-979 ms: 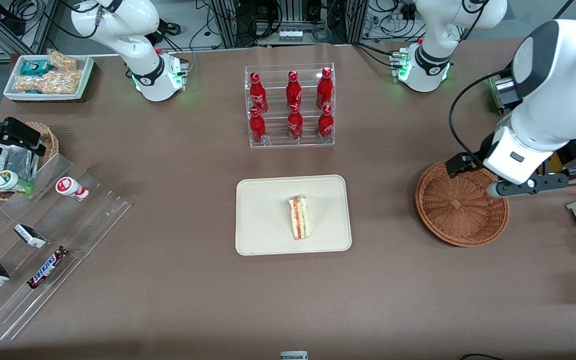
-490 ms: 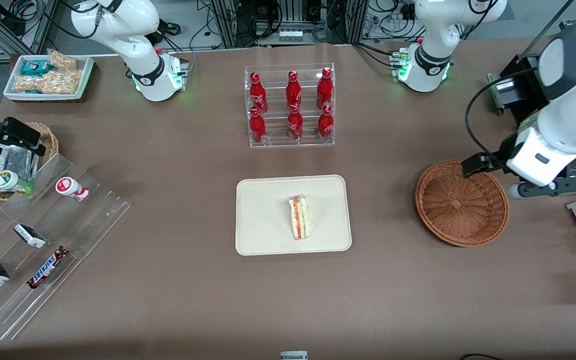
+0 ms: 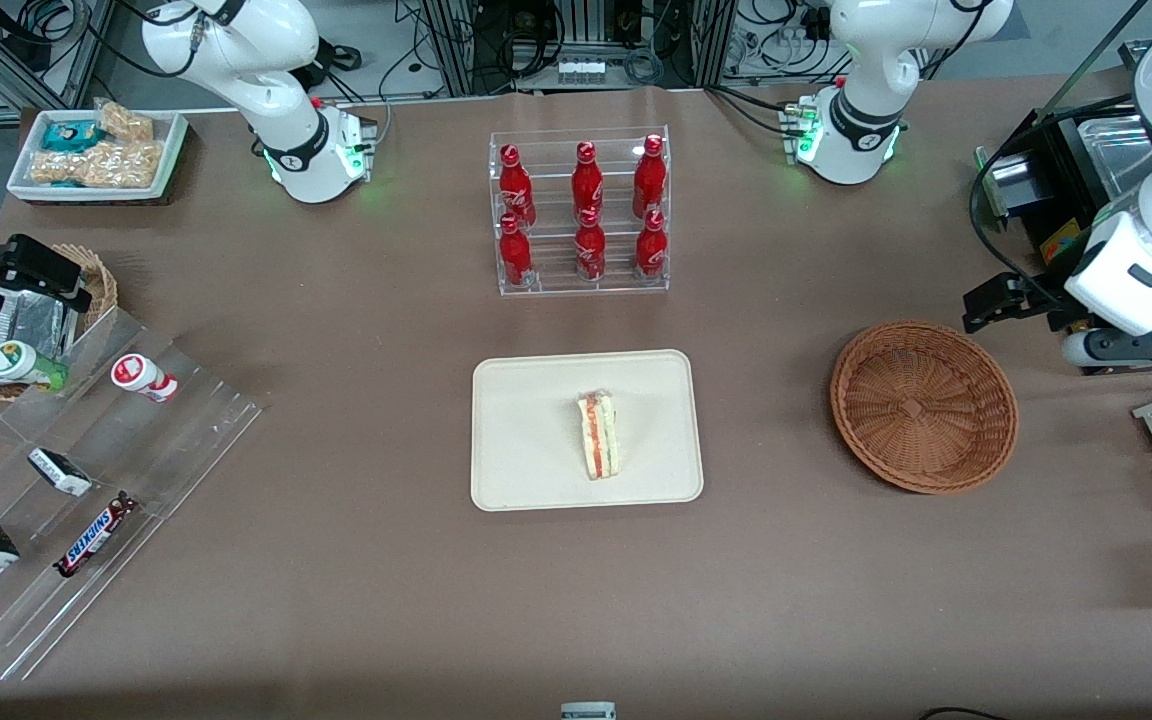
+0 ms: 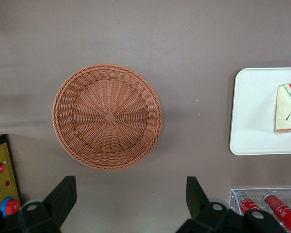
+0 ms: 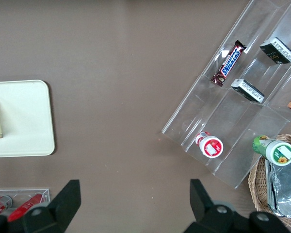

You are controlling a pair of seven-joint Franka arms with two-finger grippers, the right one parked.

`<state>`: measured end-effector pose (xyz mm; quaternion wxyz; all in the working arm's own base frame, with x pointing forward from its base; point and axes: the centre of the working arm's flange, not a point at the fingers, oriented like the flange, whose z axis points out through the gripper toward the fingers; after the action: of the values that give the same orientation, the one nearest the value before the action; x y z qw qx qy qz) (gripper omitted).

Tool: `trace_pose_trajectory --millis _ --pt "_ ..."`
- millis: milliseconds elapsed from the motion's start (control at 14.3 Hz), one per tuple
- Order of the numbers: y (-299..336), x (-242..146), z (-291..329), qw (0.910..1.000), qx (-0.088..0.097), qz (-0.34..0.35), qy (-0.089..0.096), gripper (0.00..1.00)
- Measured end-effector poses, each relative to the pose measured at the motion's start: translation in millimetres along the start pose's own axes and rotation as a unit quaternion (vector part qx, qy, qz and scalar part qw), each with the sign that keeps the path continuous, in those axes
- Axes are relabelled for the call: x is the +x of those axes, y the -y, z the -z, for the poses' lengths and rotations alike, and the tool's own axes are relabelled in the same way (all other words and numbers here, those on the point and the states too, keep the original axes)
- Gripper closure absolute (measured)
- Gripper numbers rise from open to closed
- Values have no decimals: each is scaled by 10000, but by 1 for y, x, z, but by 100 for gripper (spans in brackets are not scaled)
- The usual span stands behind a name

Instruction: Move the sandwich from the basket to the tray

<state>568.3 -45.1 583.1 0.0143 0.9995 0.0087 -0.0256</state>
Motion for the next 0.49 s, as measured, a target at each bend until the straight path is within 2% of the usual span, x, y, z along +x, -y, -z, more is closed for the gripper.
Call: trace_pose_trajectory --millis 210,350,490 --pt "2 -2 3 9997 85 -241 -18 0" --pt "1 -3 3 9991 99 -412 24 0" --pt "1 -5 7 9990 102 -438 -13 0"
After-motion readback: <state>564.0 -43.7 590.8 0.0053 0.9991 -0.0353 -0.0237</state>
